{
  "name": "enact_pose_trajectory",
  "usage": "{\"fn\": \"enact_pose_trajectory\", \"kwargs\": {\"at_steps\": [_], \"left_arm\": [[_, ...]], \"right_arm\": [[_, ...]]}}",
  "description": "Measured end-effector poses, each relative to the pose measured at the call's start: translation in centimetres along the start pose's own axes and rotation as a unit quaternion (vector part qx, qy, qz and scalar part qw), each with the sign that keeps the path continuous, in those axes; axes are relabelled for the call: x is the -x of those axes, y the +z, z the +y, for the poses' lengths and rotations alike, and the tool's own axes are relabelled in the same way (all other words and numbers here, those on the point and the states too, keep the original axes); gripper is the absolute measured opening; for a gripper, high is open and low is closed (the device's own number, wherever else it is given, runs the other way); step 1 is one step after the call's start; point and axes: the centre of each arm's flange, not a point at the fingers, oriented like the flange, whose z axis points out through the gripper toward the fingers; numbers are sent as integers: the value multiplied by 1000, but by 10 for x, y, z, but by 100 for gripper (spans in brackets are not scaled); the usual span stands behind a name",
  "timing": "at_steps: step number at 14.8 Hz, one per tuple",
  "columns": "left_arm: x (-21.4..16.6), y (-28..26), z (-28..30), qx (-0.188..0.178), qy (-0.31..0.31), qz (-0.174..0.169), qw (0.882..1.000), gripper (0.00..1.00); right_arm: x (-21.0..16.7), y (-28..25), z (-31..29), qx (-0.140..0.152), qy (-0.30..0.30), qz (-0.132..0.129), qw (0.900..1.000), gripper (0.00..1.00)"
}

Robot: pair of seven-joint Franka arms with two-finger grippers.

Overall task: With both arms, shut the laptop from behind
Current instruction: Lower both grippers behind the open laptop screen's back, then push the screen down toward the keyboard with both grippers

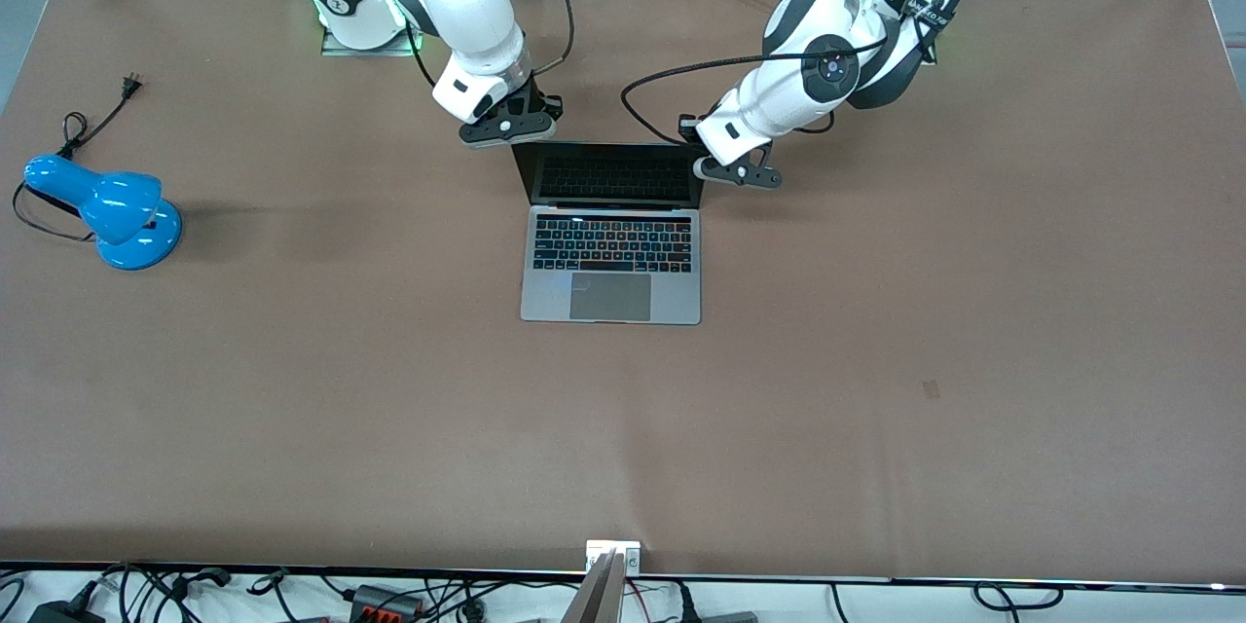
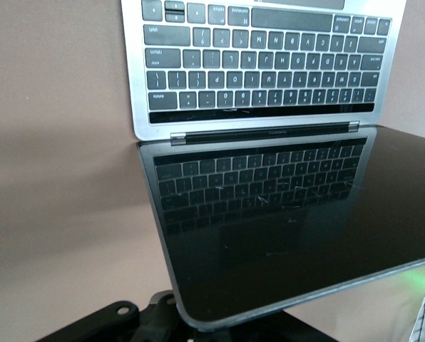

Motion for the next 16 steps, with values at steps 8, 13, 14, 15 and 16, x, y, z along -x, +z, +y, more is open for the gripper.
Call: {"fn": "enact_pose_trajectory", "kwargs": {"at_steps": [8, 13, 14, 15, 16], "left_arm": [[-14, 4, -2, 16, -10, 7, 1000, 1], [-29, 7, -8, 29, -22, 4, 999, 1], [-33, 8, -10, 30, -24, 3, 999, 1], [-36, 9, -12, 31, -25, 3, 999, 1], [-40, 9, -13, 33, -26, 2, 999, 1]], "right_arm": [[-19, -4, 14, -15, 21, 27, 999, 1], [-28, 3, 19, -22, 29, 40, 999, 1], [-30, 5, 22, -23, 32, 43, 998, 1], [-33, 6, 25, -23, 36, 45, 998, 1], [-36, 7, 27, -24, 38, 49, 998, 1]]}}
